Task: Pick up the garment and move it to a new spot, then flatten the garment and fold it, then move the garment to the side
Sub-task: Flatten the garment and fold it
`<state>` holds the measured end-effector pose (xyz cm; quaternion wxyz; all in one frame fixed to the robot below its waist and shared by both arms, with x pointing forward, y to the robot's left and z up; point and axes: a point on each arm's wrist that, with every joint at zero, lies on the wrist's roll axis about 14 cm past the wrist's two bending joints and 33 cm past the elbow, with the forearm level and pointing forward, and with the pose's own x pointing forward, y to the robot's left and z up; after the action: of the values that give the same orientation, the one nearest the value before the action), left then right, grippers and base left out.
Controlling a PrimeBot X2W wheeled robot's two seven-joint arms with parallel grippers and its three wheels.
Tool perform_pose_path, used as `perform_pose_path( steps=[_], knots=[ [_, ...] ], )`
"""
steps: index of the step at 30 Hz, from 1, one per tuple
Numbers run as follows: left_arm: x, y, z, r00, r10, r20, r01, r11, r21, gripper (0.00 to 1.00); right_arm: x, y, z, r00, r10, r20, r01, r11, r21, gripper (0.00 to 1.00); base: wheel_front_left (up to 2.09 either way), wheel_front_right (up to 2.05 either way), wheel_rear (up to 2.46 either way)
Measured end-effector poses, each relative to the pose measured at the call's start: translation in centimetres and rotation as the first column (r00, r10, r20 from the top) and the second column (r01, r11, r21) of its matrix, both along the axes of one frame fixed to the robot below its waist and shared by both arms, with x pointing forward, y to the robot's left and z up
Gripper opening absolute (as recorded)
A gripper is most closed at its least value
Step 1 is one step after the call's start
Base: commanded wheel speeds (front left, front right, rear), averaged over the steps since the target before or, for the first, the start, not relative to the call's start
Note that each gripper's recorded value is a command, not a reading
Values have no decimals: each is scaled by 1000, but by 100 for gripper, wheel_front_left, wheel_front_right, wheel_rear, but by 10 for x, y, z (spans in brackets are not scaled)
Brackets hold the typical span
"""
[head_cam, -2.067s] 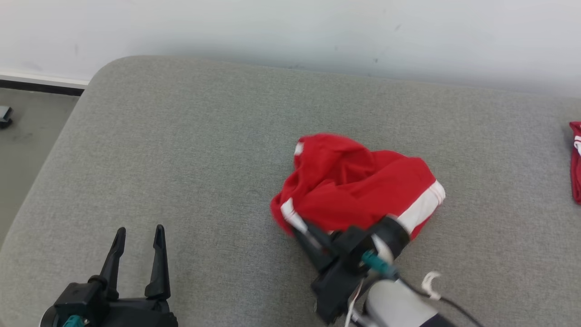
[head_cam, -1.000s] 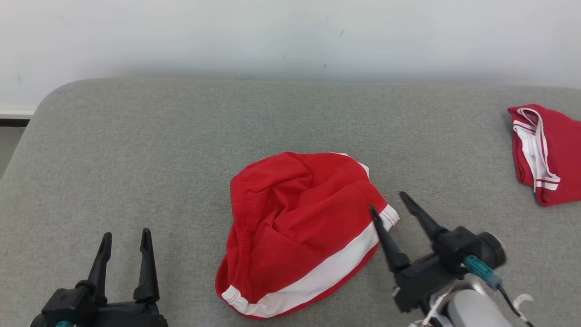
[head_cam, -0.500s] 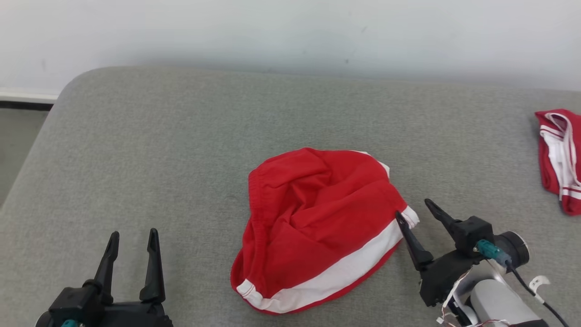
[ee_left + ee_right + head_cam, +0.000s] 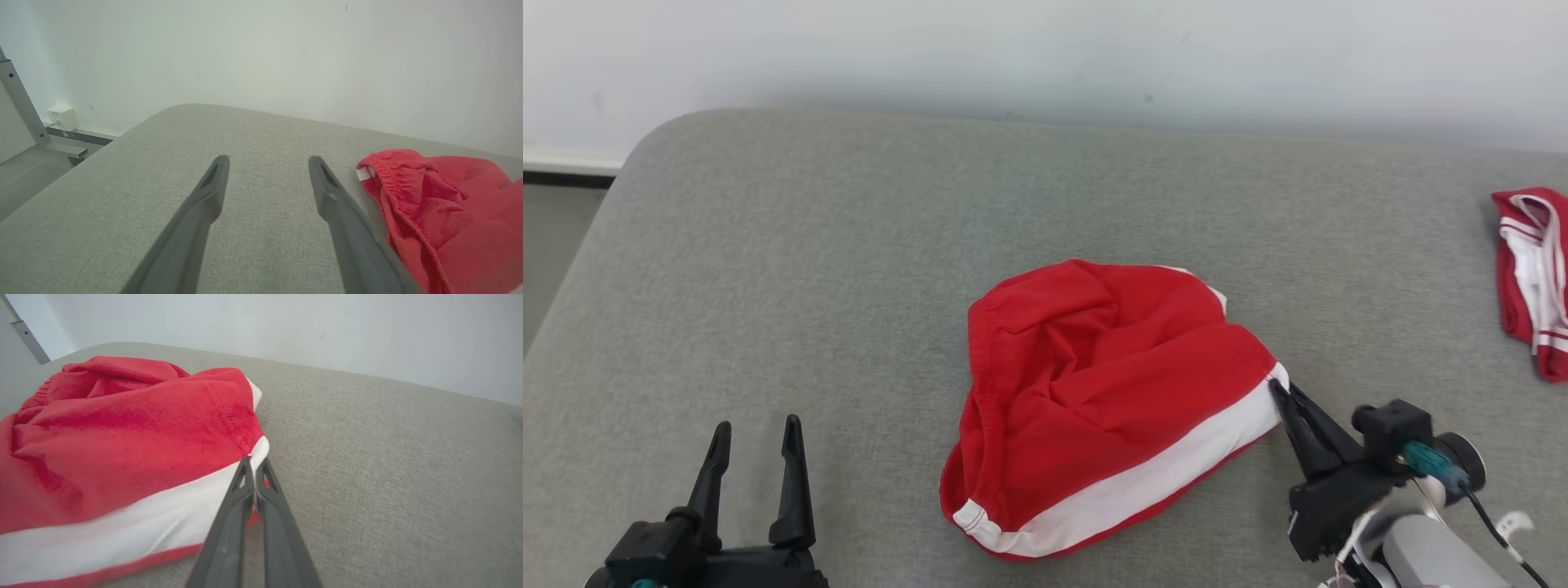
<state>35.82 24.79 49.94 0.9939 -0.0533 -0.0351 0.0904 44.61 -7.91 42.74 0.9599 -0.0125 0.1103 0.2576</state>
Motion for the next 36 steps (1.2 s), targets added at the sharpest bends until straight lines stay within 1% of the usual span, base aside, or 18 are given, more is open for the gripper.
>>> perform_pose_path(
  steps=[4,7,11,13,14,15,16,19,20,22,27,36],
  knots=[
    [4,-7,1,1000,-23,6,23,1000,-7,100,-11,-15,13,998,-50,31,48,997,53,0,0,0,0],
    [7,-14,2,999,-44,11,44,999,-11,100,-26,-27,17,996,-82,32,79,993,91,0,0,0,0],
    [10,-22,3,998,-68,17,68,998,-15,100,-47,-39,21,989,-148,-16,148,973,177,0,0,0,0],
    [11,-24,3,997,-75,17,75,997,-17,100,-57,-44,20,986,-160,-35,164,970,177,0,0,0,0],
    [12,-26,3,997,-79,18,79,997,-17,100,-61,-46,21,984,-171,-42,175,967,186,34,0,0,0],
    [12,-27,3,996,-83,19,83,996,-18,100,-65,-46,22,983,-181,-43,186,963,196,76,0,0,0],
    [13,-28,3,996,-85,19,86,996,-18,100,-68,-48,23,981,-189,-46,195,961,196,100,0,0,0],
    [13,-30,4,996,-92,21,92,996,-19,100,-69,-59,30,976,-219,4,216,963,159,100,0,0,0],
    [13,-30,5,995,-94,24,94,995,-19,100,-69,-62,35,972,-234,23,227,960,161,100,0,0,0],
    [14,-30,6,995,-95,28,95,995,-16,100,-69,-64,44,964,-263,49,249,949,191,100,0,0,0],
    [14,-32,11,994,-101,41,102,995,-8,100,-70,-73,63,938,-323,123,290,929,229,100,0,0,0],
    [11,-37,19,990,-125,61,124,992,15,100,-81,-82,75,907,-381,181,334,911,240,100,0,0,0]
  ],
)
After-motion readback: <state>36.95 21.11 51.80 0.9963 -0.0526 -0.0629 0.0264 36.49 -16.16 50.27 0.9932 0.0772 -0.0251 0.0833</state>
